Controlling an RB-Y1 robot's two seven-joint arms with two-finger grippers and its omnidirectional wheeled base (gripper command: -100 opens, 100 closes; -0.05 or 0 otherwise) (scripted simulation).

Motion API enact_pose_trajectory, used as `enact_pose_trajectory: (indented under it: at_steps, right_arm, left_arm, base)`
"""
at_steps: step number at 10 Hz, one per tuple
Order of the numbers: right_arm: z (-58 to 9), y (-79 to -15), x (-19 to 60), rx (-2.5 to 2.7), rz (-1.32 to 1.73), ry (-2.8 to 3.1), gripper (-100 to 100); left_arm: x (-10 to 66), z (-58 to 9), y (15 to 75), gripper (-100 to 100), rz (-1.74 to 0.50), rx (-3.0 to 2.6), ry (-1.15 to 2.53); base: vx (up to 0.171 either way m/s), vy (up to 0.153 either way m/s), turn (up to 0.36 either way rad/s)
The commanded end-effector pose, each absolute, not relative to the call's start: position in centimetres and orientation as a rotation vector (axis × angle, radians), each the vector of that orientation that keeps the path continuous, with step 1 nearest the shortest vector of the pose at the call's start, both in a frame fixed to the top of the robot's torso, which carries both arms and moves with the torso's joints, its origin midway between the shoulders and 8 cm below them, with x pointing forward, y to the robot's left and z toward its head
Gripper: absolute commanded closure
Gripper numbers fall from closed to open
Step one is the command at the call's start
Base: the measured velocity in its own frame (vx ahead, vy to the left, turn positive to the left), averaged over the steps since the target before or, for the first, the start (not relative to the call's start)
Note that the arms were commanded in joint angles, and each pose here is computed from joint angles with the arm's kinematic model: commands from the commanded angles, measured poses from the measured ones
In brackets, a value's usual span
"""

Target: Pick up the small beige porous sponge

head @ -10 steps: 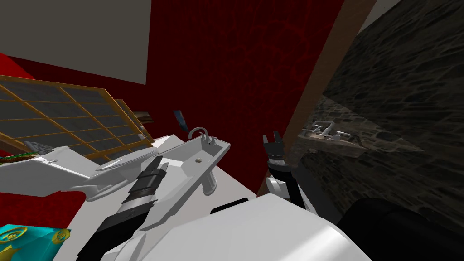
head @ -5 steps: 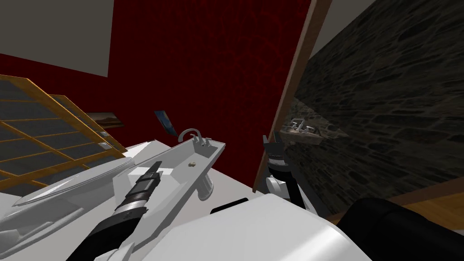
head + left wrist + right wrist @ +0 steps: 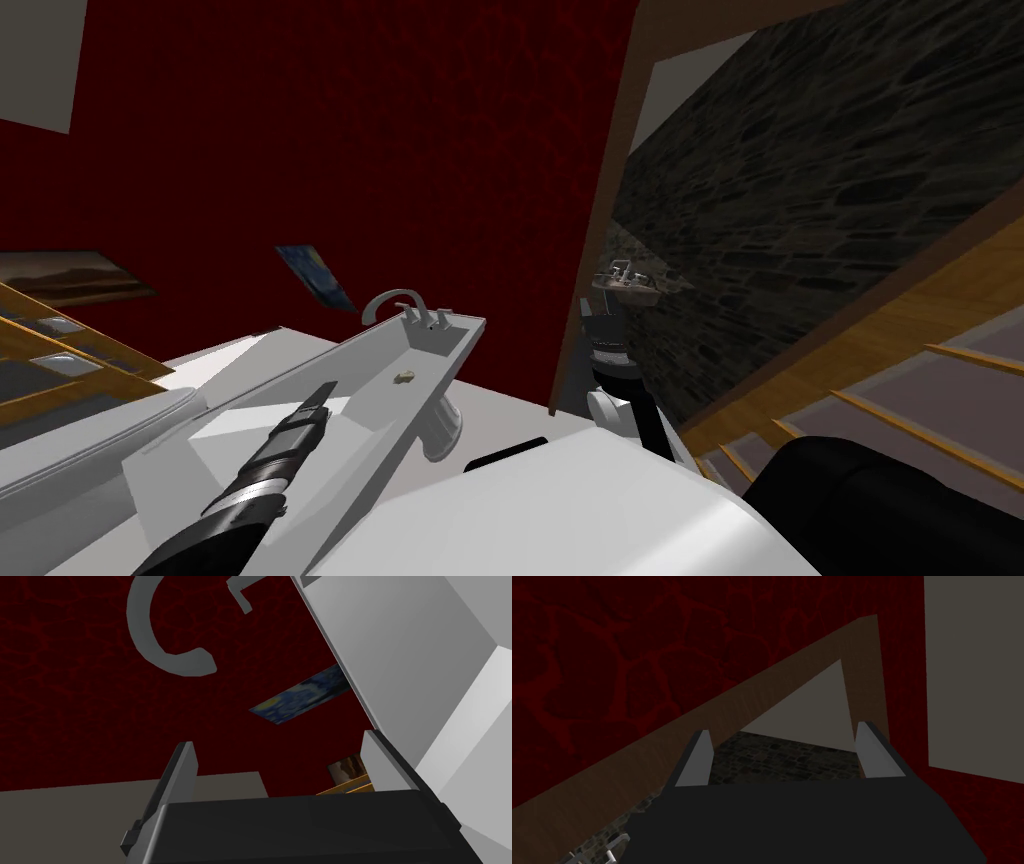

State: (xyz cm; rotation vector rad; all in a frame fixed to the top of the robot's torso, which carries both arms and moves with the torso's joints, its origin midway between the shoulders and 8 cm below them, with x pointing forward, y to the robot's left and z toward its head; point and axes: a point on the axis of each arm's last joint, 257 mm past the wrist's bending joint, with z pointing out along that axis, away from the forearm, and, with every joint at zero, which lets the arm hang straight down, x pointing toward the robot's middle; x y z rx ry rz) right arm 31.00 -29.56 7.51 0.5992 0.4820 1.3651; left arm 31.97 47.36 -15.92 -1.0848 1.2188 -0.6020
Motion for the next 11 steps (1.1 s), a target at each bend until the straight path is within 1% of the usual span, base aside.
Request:
enact_pose_trajectory:
  at_steps: [1, 2, 3, 5, 7, 8, 10, 11]
  right_arm:
    - [7.5, -29.6, 31.0, 0.599, 1.365, 0.482, 0]
    - [7.5, -29.6, 31.0, 0.599, 1.365, 0.482, 0]
    - [7.5, -29.6, 31.0, 0.599, 1.365, 0.482, 0]
    - [7.5, -29.6, 31.0, 0.599, 1.365, 0.482, 0]
    - [7.5, -29.6, 31.0, 0.599, 1.365, 0.482, 0]
    - [7.5, -29.6, 31.0, 0.599, 1.365, 0.482, 0]
    - [7.5, -29.6, 31.0, 0.599, 1.365, 0.482, 0]
    - [7.5, -29.6, 31.0, 0.599, 1.365, 0.482, 0]
  left_arm:
    - [30.4, -18.0, 49.8, -100, -0.533, -1.156, 1.246]
    - [29.4, -19.3, 51.0, -100, -0.491, -1.202, 1.26]
    - [29.3, -19.5, 51.1, -100, -0.487, -1.209, 1.263]
    - [27.1, -21.9, 53.2, -100, -0.411, -1.298, 1.281]
    - [25.7, -23.3, 54.3, -100, -0.366, -1.354, 1.29]
    - [24.4, -24.6, 55.2, -100, -0.329, -1.403, 1.294]
    - [23.0, -25.8, 56.0, -100, -0.293, -1.452, 1.297]
    - [21.6, -26.9, 56.7, -100, -0.259, -1.5, 1.297]
  base:
    - [0.015, 0.043, -0.338]
    - [0.031, 0.034, -0.347]
    - [0.025, 0.024, -0.095]
    - [0.034, 0.013, -0.28]
    - [0.034, 0.021, -0.137]
    - [0.055, 0.012, -0.334]
    - [0.039, 0.022, -0.135]
    - [0.065, 0.024, -0.361]
